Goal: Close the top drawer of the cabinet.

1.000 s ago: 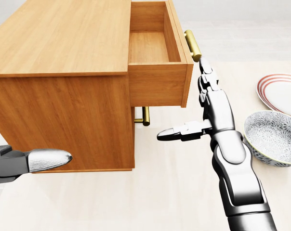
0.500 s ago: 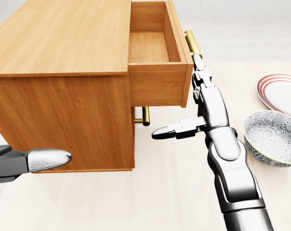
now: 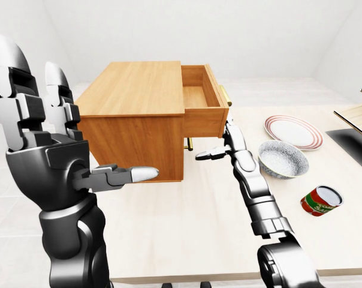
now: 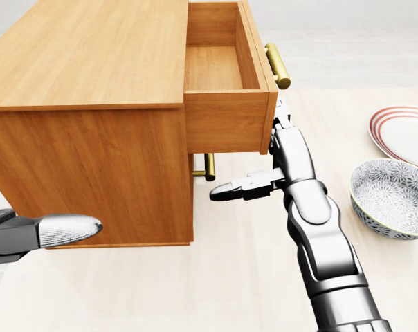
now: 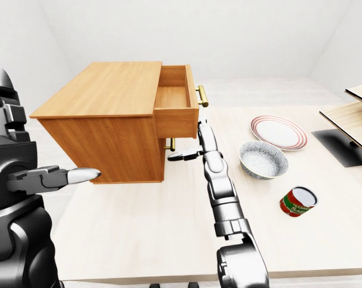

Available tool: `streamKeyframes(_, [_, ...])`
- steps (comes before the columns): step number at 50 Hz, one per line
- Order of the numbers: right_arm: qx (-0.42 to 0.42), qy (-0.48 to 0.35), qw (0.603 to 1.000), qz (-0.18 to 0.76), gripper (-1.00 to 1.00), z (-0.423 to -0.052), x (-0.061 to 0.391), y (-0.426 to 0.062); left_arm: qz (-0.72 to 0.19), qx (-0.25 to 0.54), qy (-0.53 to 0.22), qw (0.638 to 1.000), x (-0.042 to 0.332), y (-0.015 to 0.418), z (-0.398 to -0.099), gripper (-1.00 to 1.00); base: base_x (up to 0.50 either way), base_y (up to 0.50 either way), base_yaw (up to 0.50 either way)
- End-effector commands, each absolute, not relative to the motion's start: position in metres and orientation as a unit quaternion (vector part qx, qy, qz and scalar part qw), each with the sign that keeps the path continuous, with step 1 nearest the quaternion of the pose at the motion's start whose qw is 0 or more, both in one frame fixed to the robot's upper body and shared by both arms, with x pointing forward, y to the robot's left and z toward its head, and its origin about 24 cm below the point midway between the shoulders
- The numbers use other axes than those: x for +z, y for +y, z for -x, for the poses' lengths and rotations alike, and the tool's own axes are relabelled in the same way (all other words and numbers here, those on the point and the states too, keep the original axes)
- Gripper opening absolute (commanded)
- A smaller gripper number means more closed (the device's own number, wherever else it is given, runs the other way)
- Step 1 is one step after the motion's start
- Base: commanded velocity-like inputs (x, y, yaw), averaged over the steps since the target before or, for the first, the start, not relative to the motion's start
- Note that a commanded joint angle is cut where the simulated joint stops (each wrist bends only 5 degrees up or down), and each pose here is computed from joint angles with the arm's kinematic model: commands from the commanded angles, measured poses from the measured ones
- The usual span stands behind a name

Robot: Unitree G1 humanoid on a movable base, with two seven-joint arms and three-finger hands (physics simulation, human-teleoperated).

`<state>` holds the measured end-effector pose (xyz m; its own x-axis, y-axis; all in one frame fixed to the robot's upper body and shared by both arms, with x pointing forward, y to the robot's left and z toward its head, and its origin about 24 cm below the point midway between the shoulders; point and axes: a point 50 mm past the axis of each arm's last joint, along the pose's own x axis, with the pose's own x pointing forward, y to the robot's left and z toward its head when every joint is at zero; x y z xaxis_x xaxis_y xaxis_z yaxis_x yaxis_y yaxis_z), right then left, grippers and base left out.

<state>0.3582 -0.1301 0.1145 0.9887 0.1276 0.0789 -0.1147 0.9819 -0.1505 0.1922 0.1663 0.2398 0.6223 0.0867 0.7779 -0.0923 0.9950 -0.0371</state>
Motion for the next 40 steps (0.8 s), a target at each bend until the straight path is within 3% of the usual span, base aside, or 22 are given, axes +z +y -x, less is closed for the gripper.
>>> streamKeyframes(1, [0.069,-0.032,0.995,0.069,1.0,-0.361,0.111,-0.125,-0.003,0.05,-0.434,0.9,0.24,0.166,-0.191,1.0,0.0,0.0,0.0])
streamKeyframes(40, [0.115,-0.103,0.985,0.074,1.0,-0.356,0.144,-0.096,-0.003,0.049,-0.428,0.903,0.238,0.166,-0.194,1.0,0.0,0.0,0.0])
